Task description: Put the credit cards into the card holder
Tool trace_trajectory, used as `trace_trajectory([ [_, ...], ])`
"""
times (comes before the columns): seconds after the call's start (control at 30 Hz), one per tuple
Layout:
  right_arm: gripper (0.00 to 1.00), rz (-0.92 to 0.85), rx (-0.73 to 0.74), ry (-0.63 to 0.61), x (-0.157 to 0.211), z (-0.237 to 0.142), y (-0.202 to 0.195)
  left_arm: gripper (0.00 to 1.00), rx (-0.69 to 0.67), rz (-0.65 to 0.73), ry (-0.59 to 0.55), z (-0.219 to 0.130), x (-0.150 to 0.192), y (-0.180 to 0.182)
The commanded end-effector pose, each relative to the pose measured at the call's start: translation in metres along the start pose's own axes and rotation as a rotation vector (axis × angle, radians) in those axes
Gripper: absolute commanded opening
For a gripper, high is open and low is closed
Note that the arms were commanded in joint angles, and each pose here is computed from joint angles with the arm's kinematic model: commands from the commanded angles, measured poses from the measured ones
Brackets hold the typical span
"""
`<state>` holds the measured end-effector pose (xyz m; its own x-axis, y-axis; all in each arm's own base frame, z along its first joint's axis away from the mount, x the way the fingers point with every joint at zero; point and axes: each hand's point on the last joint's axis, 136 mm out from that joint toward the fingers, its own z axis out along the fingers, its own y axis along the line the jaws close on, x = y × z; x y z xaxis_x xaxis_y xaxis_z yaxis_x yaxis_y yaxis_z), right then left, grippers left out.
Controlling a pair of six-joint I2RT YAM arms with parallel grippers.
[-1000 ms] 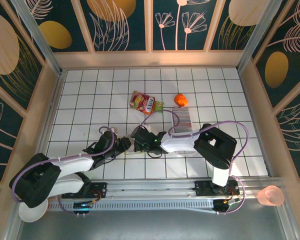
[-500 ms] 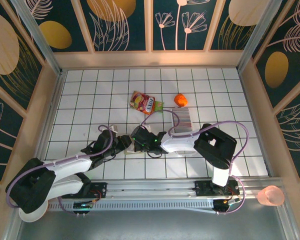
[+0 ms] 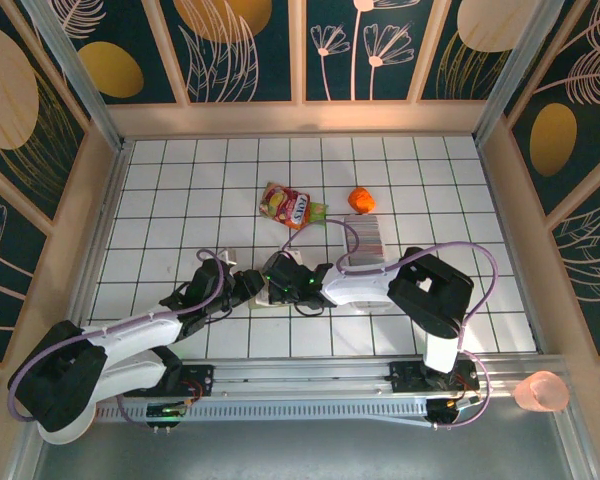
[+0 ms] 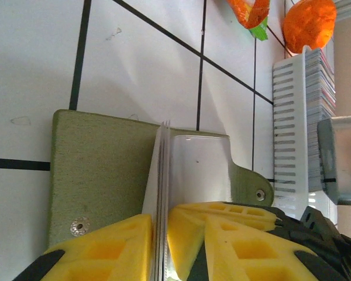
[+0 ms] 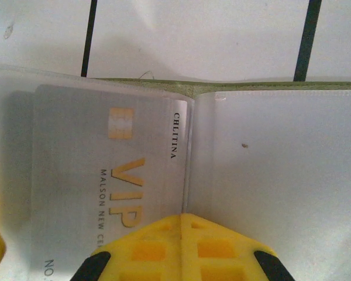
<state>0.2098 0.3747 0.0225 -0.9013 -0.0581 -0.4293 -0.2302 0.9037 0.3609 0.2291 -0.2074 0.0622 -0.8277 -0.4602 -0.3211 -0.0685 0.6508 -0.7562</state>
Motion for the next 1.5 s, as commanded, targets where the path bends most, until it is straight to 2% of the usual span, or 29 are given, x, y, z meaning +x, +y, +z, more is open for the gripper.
trace_trajectory([
  [0.0,0.02,-0.003,0.136,0.088,0.025,0.007,-0.041,0.28,0.071,0.023,0.004,-0.001,-0.003,-0.02],
  [0.63,0.02,0.003,0.116,0.088,0.022,0.005,-0.037,0.2,0.095,0.014,0.019,0.0,0.001,-0.022],
  [1.47,0.03,0.0,0.064,0.042,0.004,-0.013,-0.018,0.17,0.065,0.014,-0.003,-0.002,-0.002,-0.015],
])
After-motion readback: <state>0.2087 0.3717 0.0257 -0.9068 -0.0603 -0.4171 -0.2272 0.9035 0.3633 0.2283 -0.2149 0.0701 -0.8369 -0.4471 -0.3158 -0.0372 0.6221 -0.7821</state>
